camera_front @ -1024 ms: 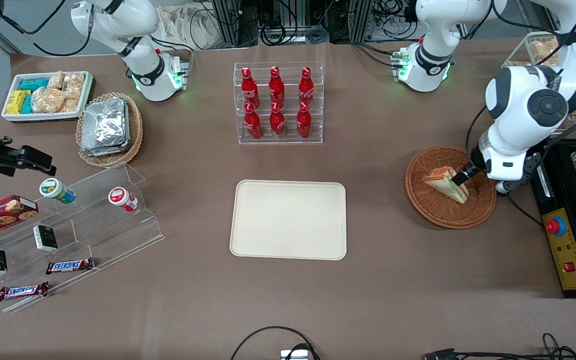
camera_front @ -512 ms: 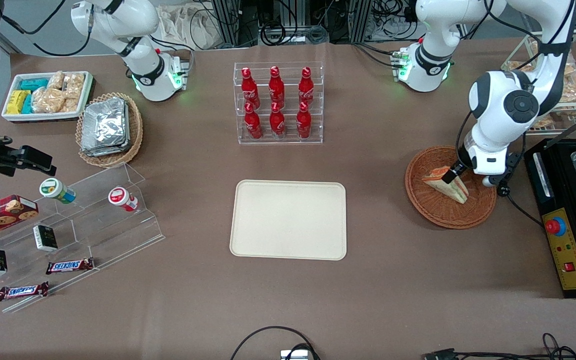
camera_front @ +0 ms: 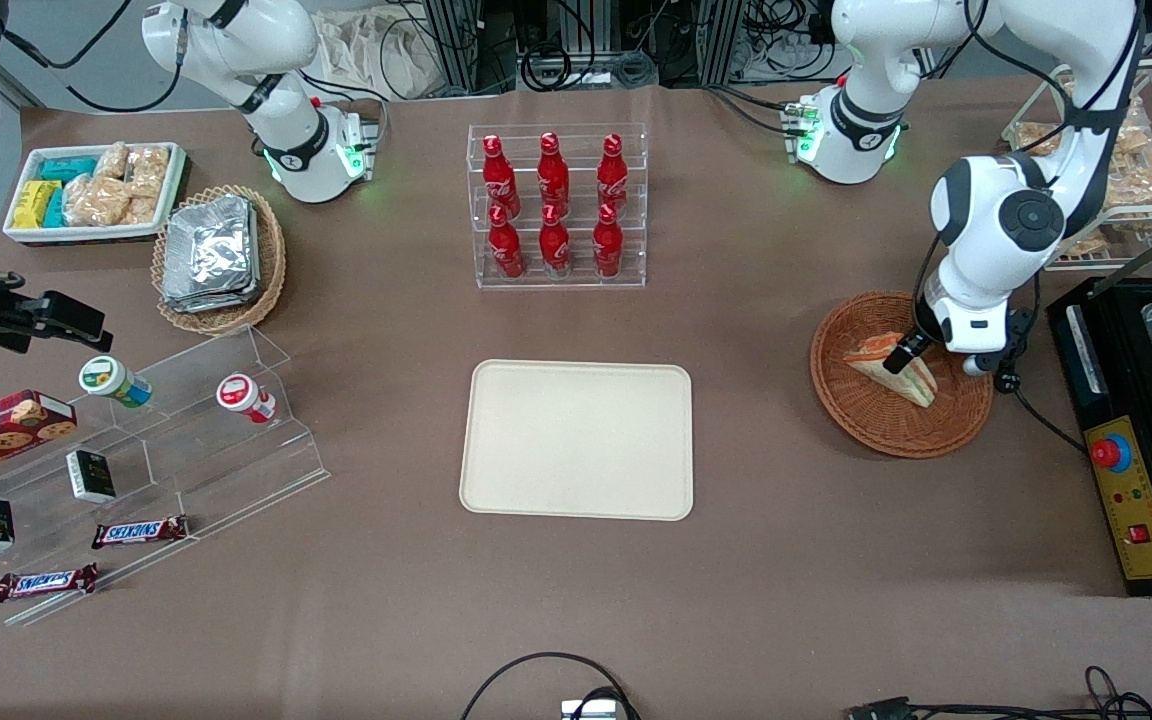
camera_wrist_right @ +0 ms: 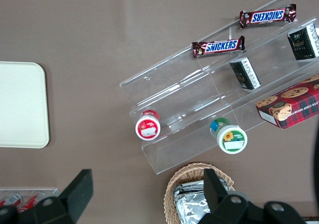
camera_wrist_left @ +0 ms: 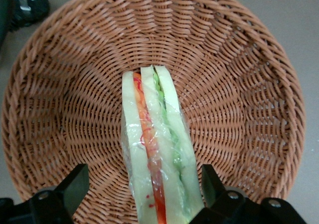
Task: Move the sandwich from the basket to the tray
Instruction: 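Lower the left gripper and close it on the wrapped sandwich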
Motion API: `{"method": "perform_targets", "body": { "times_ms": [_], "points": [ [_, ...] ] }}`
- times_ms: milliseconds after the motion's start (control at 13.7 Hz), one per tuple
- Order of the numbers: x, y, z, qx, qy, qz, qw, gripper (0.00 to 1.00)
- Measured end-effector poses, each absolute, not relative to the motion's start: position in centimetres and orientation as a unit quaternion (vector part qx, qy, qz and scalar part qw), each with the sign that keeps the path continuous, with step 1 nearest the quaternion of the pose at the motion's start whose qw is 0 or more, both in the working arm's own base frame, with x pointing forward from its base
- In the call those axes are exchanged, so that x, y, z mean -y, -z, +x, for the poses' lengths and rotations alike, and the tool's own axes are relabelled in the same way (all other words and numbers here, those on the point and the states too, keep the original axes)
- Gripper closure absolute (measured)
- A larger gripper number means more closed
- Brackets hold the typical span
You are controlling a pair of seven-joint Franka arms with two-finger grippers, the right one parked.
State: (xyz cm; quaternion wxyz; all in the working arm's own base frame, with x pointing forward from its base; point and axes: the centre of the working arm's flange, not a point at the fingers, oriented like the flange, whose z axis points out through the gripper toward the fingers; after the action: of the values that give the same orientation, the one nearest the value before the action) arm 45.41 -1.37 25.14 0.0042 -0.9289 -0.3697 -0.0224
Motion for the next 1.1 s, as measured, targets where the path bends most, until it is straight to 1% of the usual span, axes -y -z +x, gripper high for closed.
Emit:
{"method": "perform_targets", "body": {
  "times_ms": [293, 366, 585, 659, 732, 878, 951, 1024, 1098],
  "points": [
    [1.4, -23.8, 45.5, 0.37, 0.021, -0.929, 0.003, 0.01],
    [1.2, -23.7, 45.5, 0.372, 0.022, -0.928, 0.002, 0.04],
    [0.9, -23.7, 45.6, 0.375, 0.026, -0.927, 0.0, 0.41],
    [1.0, -23.7, 45.6, 0.375, 0.028, -0.927, -0.001, 0.49],
    [1.0, -23.7, 45.6, 0.375, 0.028, -0.927, -0.001, 0.57],
    [1.0, -23.7, 45.7, 0.375, 0.029, -0.927, -0.001, 0.6],
    [1.0, -23.7, 45.7, 0.375, 0.029, -0.927, -0.002, 0.67],
    [1.0, -23.7, 45.7, 0.374, 0.03, -0.927, -0.002, 0.76],
    [1.0, -23.8, 45.7, 0.373, 0.031, -0.927, -0.002, 0.8]
  ]
}}
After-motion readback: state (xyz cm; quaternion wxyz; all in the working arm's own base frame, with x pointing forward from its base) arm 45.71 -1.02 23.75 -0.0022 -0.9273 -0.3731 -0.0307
